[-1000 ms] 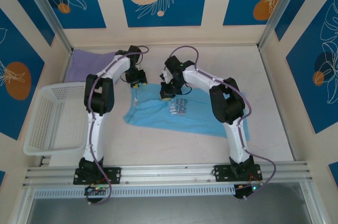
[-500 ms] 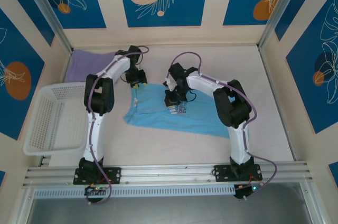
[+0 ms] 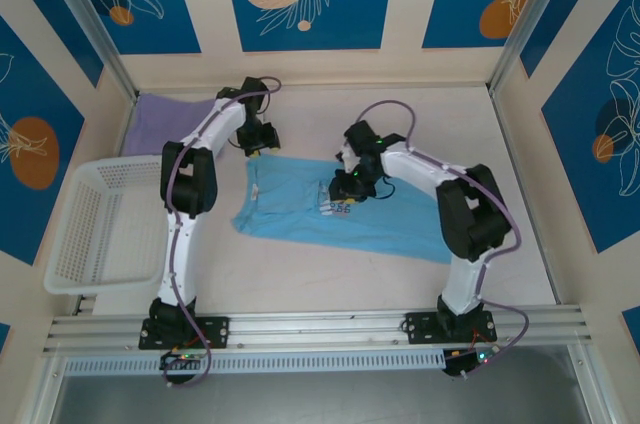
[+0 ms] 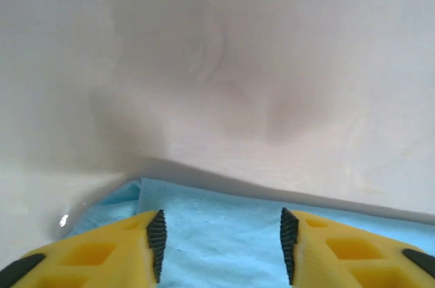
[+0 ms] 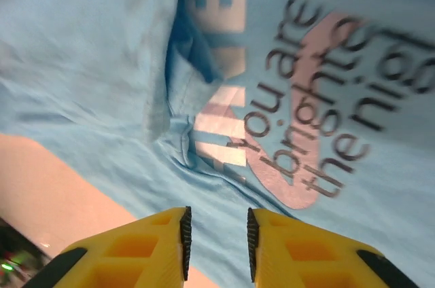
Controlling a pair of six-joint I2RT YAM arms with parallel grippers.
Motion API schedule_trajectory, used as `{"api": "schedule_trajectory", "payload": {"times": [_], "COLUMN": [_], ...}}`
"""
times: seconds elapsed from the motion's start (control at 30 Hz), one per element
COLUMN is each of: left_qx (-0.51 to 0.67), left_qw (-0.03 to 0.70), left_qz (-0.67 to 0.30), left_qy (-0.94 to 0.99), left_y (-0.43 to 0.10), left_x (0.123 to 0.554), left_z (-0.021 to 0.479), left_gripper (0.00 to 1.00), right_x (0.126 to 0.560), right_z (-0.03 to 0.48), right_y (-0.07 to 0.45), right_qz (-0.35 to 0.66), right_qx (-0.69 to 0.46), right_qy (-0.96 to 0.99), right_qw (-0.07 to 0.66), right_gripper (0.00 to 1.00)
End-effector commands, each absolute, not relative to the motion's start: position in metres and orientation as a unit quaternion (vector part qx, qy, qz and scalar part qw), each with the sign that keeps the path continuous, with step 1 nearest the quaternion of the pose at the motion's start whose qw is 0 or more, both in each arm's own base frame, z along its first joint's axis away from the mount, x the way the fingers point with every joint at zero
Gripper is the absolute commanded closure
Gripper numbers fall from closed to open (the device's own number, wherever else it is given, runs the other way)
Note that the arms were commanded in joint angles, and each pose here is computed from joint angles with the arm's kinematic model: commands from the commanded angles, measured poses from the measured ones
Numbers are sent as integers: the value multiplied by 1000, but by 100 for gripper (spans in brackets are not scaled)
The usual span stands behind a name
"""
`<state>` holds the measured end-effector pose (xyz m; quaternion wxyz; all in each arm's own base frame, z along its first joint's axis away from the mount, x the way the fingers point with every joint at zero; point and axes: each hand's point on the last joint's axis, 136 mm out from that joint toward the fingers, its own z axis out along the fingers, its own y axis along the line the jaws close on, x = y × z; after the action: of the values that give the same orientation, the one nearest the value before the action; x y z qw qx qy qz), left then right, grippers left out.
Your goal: Fold and stack the t-shirts
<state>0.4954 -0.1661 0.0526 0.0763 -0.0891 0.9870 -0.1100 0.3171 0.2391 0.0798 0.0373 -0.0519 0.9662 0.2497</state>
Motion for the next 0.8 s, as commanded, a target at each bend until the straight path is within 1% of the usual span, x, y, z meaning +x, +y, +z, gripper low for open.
{"api": "schedule_trajectory", "payload": {"times": [0.0, 0.07, 0.13, 0.27, 0.37, 0.53, 0.6, 0.77], "left_qx": [-93, -91, -85, -64, -60, -61, -66, -79], "left_qw": [106, 119, 124, 120, 91, 62, 56, 35], "left_qz": [-117, -130, -143, -161, -161, -137, -129, -82], "left_qy": [983, 980, 978, 977, 981, 987, 988, 993], "left_y": [-163, -168, -176, -193, -195, -188, -187, -172], "left_x": [501, 501, 496, 477, 461, 451, 453, 458], "left_z": [87, 104, 115, 115, 94, 57, 46, 17], "left_gripper": [46, 46, 47, 52, 55, 55, 55, 55], "right_x": [332, 336, 337, 342, 347, 352, 351, 338], "right_z": [107, 118, 126, 125, 107, 67, 51, 16], "right_y": [229, 231, 245, 277, 302, 323, 318, 297], "right_qz": [310, 340, 360, 346, 346, 333, 314, 289], "right_qx": [32, 55, 55, 47, 56, 73, 85, 106], "right_qy": [949, 938, 931, 937, 936, 936, 940, 942], "right_qw": [52, 50, 39, 9, -30, -84, -101, -134], "right_gripper": [73, 77, 77, 81, 84, 89, 92, 92]}}
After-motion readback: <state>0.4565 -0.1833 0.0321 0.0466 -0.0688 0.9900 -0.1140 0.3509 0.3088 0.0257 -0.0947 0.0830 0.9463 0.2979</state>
